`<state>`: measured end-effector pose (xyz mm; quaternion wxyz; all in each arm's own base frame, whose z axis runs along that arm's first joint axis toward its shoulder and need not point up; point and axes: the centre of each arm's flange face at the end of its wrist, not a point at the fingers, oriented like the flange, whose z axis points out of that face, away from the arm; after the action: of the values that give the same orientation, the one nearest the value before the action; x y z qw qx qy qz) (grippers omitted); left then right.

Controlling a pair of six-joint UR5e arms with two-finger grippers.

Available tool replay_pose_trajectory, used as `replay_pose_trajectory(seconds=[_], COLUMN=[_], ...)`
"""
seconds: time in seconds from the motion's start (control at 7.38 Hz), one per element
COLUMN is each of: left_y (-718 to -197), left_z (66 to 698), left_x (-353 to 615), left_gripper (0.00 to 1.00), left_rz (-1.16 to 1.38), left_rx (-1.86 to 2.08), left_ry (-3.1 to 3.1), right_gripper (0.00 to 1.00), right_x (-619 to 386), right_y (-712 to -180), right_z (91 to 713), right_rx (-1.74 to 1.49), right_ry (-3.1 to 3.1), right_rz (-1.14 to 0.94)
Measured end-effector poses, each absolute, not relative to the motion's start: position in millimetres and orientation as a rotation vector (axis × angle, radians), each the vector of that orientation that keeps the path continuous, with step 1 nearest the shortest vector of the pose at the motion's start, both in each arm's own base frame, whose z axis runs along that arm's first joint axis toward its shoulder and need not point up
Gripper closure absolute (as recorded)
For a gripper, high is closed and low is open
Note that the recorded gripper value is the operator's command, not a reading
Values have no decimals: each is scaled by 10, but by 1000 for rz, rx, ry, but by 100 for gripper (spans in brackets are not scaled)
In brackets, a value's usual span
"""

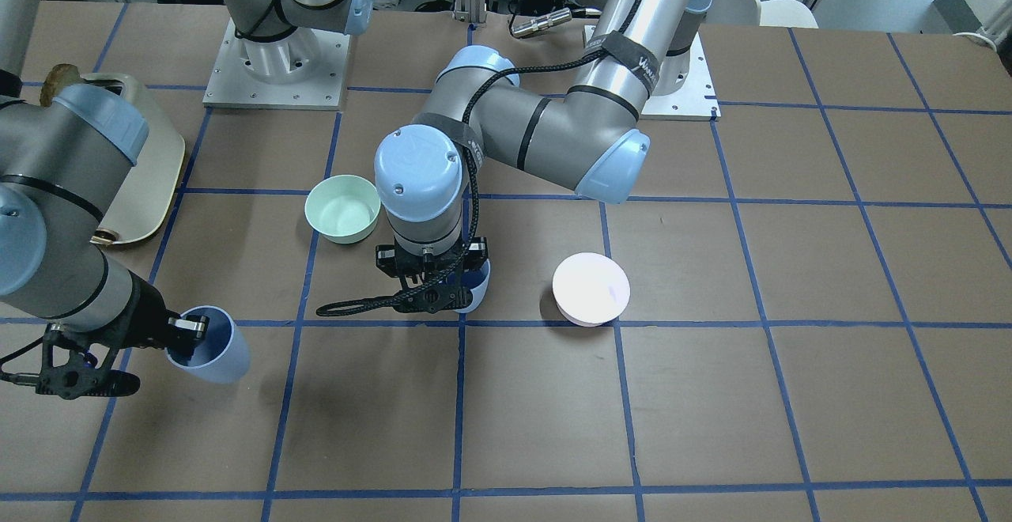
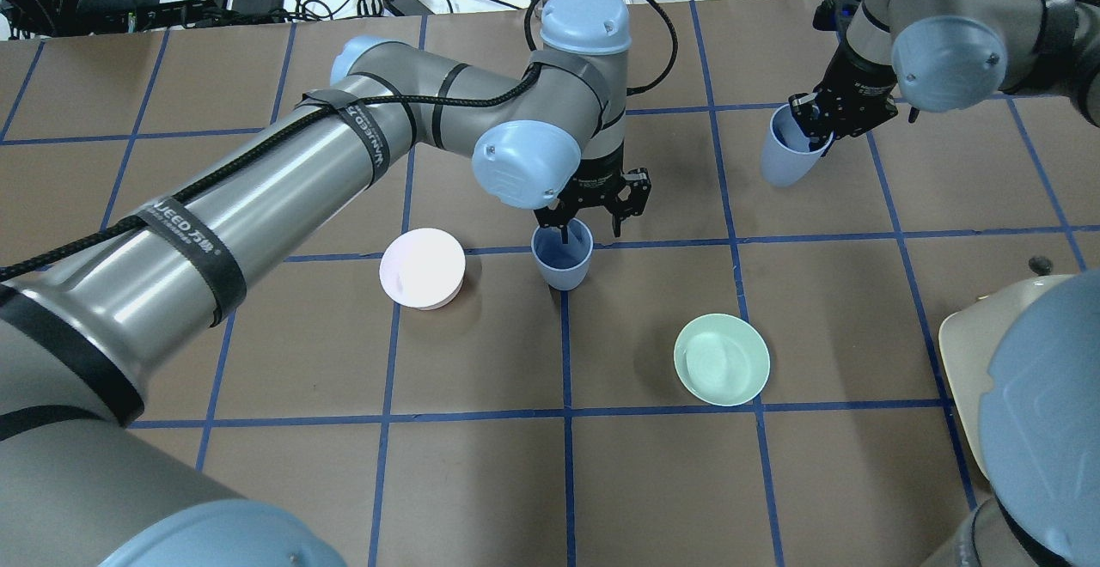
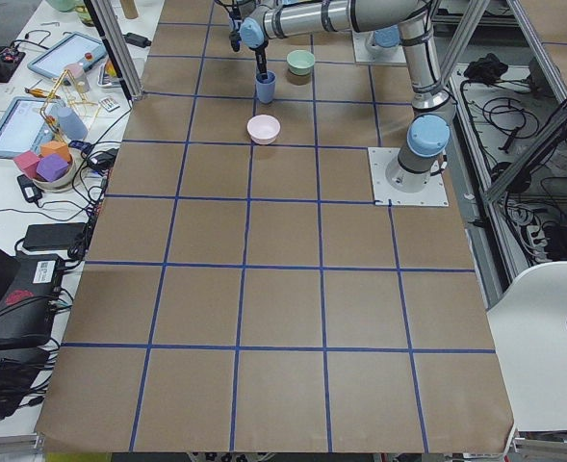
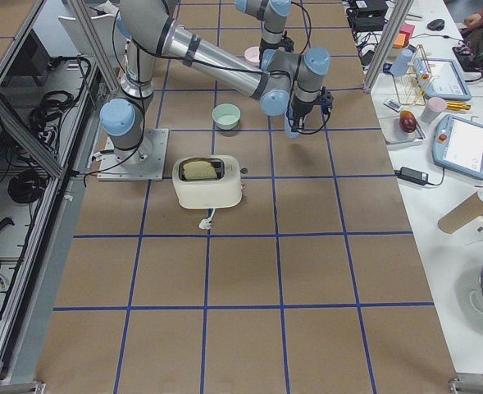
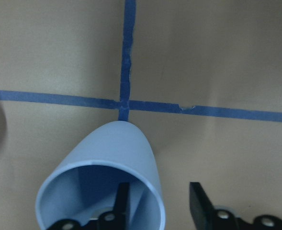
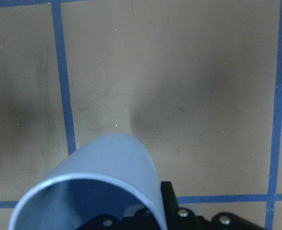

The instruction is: Stack blue cups with both arms

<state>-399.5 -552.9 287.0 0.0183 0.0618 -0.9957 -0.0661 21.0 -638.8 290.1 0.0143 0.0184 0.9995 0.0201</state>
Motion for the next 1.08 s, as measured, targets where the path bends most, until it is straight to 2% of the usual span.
replay_pose_trajectory(seconds=[0.41, 0.68, 0.95, 1.08], left_y=[-6033, -6192, -6052, -5923], left_z=[4184, 4898, 5407, 5575], left_x=[-2912, -1886, -1315, -1258], left_gripper=[0, 0, 0, 6], left_rz=[-173, -107, 27, 117], left_rx=[354, 257, 192, 174], left_ry=[-3031, -3022, -3022, -3035], right_gripper=[100, 100, 100, 100], right_x=[416, 935, 1746, 2128], right_y=[-6243, -5971, -5626, -5482], right_z=[3166, 3557, 3813, 3818], right_rx=[72, 70, 95, 120], right_ry=[3073, 3041, 3023, 3021], right_rz=[77, 89, 106, 123])
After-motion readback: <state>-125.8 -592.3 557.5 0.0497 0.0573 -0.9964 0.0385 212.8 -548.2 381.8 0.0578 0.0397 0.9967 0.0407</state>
